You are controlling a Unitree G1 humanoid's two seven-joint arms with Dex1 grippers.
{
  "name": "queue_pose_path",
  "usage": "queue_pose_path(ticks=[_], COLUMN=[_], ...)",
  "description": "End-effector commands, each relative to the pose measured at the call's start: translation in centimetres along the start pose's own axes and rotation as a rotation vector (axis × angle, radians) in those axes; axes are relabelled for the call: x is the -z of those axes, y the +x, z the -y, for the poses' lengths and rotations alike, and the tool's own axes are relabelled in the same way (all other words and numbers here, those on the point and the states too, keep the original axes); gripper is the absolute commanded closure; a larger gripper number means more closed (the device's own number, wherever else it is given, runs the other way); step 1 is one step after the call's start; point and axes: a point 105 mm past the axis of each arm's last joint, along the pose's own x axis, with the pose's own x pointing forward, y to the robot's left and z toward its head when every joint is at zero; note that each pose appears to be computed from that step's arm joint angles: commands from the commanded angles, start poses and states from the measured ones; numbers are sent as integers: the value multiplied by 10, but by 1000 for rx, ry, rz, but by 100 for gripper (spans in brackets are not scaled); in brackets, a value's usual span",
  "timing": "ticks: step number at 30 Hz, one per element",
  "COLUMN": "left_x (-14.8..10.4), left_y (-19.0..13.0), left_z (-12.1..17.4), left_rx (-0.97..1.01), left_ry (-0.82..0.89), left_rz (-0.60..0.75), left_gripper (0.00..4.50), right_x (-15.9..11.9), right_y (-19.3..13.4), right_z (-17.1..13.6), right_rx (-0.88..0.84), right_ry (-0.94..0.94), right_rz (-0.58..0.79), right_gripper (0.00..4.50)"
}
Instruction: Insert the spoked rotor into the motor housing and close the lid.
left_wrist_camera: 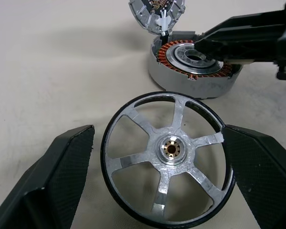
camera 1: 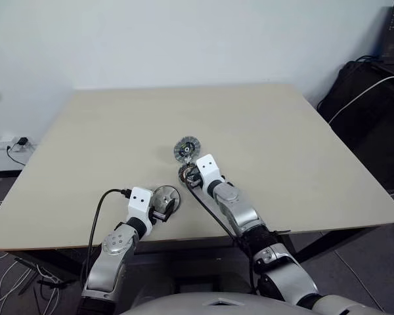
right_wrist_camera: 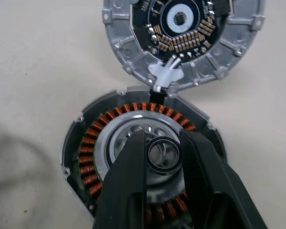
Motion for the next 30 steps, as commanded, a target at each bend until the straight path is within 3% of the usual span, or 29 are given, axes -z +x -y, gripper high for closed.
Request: queue_pose_path(ticks=[1,17,30], left_x=[-21,-19,-19], left_y=[-1,-3,-3], left_z=[1,0,0], left_rx=[-4,-14,-20], left_ry=[25,19,15], left_rz=[77,72,73], left_gripper=[0,0,0], right_x=[-18,-18,-23], right_y=[5,12,17], right_z=[-1,-19,-12], right_rx=[-5,-81,-51], right_ry=[-19,-32,-33], right_rz=[60,51,64], right_gripper=[379,379,379])
